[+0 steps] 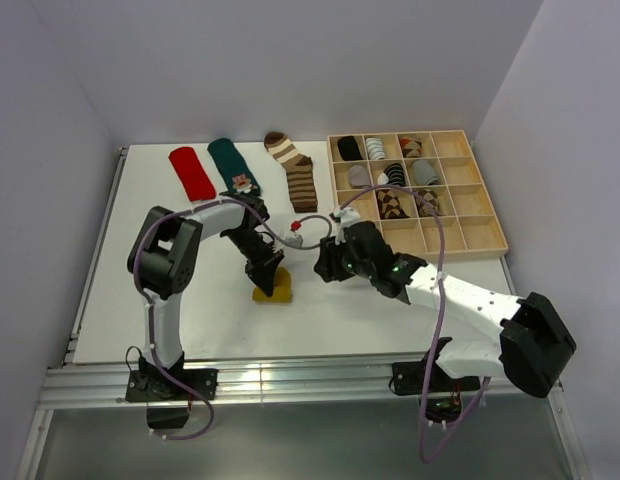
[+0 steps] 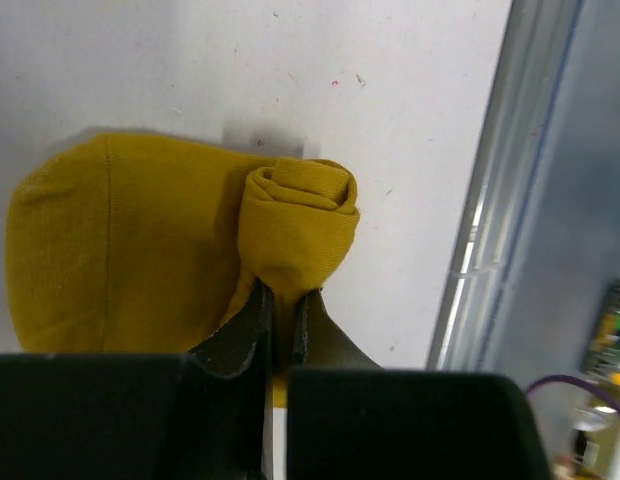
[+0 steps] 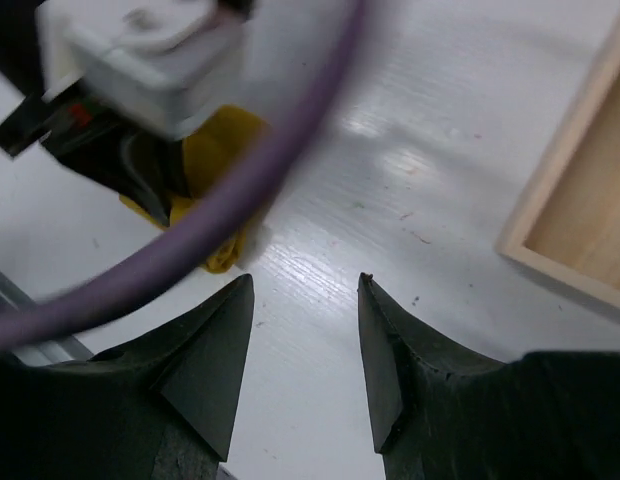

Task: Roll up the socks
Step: Roll the sock at the center of the board.

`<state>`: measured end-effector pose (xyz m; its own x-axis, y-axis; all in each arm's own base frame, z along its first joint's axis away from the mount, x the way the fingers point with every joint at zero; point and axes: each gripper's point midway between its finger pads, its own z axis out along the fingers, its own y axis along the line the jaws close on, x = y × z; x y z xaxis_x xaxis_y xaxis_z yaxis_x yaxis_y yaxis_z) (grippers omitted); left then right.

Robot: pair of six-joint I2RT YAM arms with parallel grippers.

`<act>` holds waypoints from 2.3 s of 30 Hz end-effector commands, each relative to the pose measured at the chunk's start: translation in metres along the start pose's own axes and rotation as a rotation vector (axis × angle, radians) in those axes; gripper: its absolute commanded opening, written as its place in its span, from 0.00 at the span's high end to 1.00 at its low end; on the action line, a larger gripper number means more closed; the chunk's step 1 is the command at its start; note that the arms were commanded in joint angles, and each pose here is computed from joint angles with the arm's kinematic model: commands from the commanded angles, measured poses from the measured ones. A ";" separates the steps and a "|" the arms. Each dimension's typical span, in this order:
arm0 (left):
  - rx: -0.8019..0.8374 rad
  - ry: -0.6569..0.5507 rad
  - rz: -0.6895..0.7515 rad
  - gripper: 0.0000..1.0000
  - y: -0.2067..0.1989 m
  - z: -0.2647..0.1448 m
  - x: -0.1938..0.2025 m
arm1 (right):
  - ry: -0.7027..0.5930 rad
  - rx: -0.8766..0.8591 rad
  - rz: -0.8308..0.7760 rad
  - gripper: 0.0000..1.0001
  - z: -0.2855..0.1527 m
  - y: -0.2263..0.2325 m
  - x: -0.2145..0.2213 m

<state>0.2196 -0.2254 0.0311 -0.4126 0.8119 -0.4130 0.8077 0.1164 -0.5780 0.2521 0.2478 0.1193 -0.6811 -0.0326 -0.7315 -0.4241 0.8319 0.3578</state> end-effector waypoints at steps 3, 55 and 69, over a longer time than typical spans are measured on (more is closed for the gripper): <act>0.109 0.131 -0.156 0.98 0.004 0.013 0.029 | -0.036 -0.094 -0.272 0.47 0.011 0.057 -0.004; 0.136 -0.048 -0.205 0.62 0.030 -0.025 -0.001 | 0.328 -0.089 -0.818 0.87 0.100 0.108 0.107; -0.174 -0.340 -0.147 0.68 0.037 -0.101 -0.008 | 0.586 -0.295 -0.580 0.89 0.097 0.098 0.109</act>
<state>0.2754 -0.1706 0.0658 -0.6677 0.6024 -0.4373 0.6965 0.2982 -0.6527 0.2160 0.3883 0.0350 -0.4015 -0.7152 -0.5721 -0.8926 0.4455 0.0695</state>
